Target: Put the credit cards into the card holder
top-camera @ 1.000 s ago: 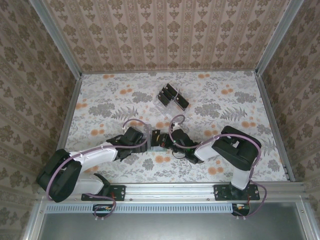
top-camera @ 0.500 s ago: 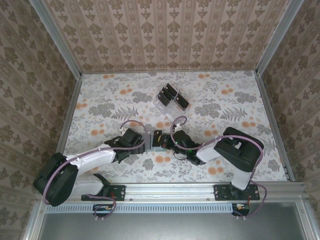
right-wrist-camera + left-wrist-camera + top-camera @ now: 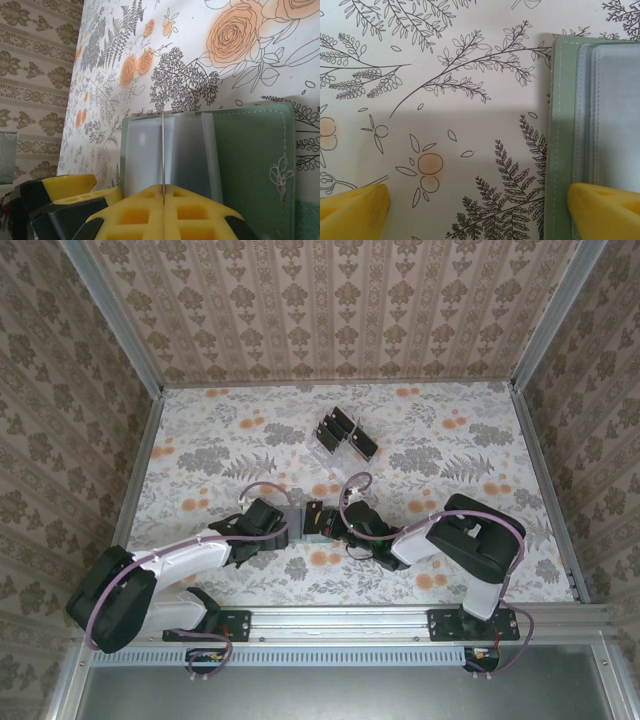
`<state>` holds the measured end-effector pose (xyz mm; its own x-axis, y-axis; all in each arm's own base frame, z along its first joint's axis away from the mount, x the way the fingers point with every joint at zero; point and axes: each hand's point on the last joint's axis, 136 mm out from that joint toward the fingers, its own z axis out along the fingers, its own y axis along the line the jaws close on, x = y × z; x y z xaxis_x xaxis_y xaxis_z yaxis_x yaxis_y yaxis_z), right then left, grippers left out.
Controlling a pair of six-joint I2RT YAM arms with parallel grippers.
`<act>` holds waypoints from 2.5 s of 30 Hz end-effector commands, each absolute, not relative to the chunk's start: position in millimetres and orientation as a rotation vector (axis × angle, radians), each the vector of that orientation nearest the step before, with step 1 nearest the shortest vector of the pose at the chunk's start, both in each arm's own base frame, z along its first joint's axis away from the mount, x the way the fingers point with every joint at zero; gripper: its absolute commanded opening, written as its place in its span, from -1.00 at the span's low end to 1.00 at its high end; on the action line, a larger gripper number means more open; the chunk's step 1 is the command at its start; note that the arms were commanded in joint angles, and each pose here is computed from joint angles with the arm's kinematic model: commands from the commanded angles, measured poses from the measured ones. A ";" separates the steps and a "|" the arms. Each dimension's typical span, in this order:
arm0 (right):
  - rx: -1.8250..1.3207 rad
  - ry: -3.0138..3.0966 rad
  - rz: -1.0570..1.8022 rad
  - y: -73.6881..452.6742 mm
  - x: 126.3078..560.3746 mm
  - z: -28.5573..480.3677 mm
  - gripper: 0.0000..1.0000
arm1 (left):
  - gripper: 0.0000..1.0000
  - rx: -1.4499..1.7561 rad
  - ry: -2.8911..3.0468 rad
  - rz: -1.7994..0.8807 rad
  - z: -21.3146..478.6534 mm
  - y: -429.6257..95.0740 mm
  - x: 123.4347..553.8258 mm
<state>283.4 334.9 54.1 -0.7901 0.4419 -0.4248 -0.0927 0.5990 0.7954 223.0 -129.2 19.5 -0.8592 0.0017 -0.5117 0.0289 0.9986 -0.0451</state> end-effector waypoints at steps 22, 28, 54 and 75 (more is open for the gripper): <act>0.278 2.167 1.185 341.5 288.3 69.3 -1.00 | 1.00 0.020 2.581 -0.072 33.5 -128.7 224.0; 0.263 2.163 1.155 337.0 288.0 75.7 -1.00 | 1.00 0.034 2.529 -0.121 55.4 -138.4 238.0; 0.264 2.173 1.150 340.3 292.9 61.5 -1.00 | 1.00 -0.008 2.607 -0.034 12.7 -127.3 244.2; 0.277 2.148 1.188 346.8 297.2 62.6 -1.00 | 1.00 -0.080 2.618 0.004 9.2 -112.3 232.2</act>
<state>288.9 341.0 55.3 -0.7802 0.4490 -0.4356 -0.1102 0.5868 0.8022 246.1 -127.7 20.4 -0.8396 -0.0601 -0.5399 -0.0316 0.9976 -0.0619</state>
